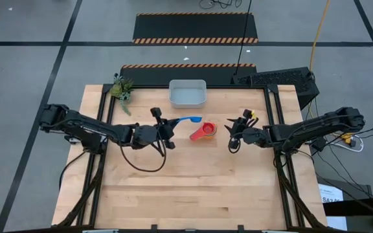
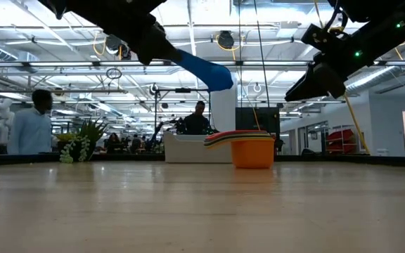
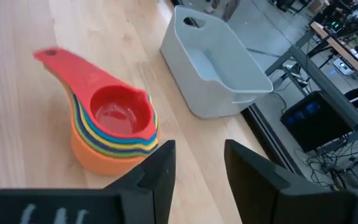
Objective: Nest measuring cups in basket
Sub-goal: Stack the blue measuring cup into the red measuring cup
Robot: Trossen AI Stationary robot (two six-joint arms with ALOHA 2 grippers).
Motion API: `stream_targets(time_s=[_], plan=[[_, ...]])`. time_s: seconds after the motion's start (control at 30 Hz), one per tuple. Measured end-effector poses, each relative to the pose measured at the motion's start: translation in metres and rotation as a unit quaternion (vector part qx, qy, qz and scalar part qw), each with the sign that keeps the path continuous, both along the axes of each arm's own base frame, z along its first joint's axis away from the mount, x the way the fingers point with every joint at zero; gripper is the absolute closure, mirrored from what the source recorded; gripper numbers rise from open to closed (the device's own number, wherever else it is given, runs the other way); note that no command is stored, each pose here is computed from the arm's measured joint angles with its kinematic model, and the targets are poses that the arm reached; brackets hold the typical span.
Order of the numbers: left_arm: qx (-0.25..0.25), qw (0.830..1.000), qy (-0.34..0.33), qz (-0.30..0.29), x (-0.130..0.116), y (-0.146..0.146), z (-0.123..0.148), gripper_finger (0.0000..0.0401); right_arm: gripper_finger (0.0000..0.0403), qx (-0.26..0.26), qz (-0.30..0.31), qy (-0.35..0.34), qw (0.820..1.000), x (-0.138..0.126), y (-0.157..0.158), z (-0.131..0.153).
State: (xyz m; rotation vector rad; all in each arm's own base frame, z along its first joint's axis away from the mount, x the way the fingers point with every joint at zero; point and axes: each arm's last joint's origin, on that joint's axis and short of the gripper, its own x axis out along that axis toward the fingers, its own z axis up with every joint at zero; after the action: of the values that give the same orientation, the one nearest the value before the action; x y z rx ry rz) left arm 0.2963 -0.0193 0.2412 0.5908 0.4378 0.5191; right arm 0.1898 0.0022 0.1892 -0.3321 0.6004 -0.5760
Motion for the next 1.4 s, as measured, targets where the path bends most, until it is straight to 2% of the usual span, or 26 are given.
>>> stream_targets(time_s=[0.27,0.37,0.47,0.6,0.83,0.97,1.13,1.4], plan=[[0.044,0.999,0.012,-0.012,0.009,0.000,-0.006,0.0397,0.0273,0.008,-0.005,-0.004,1.000,-0.003,0.000,0.001],[0.058,0.998,-0.004,-0.011,0.014,0.000,-0.005,0.0396,0.0273,0.022,-0.015,-0.014,1.000,-0.005,-0.001,0.002],[0.104,0.994,0.031,-0.008,0.017,0.002,-0.009,0.0397,0.0273,0.027,-0.020,-0.017,0.999,-0.008,-0.001,0.004],[0.152,0.987,0.046,0.002,0.023,0.006,0.000,0.0397,0.0273,0.030,-0.024,-0.027,0.999,-0.014,-0.002,0.008],[0.149,0.988,0.040,0.000,0.034,0.006,-0.001,0.0397,0.0273,0.055,-0.037,-0.067,0.996,-0.027,-0.004,0.019],[0.157,0.985,0.058,-0.028,0.039,-0.009,-0.014,0.0397,0.0273,0.064,-0.042,-0.076,0.994,-0.034,-0.004,0.022],[0.170,0.984,0.036,-0.044,0.044,-0.026,-0.019,0.0397,0.0273,0.067,-0.042,-0.081,0.994,-0.037,-0.005,0.024],[0.195,0.975,0.095,-0.035,0.054,-0.029,-0.053,0.0397,0.0273,0.067,-0.042,-0.080,0.994,-0.037,-0.005,0.024]])
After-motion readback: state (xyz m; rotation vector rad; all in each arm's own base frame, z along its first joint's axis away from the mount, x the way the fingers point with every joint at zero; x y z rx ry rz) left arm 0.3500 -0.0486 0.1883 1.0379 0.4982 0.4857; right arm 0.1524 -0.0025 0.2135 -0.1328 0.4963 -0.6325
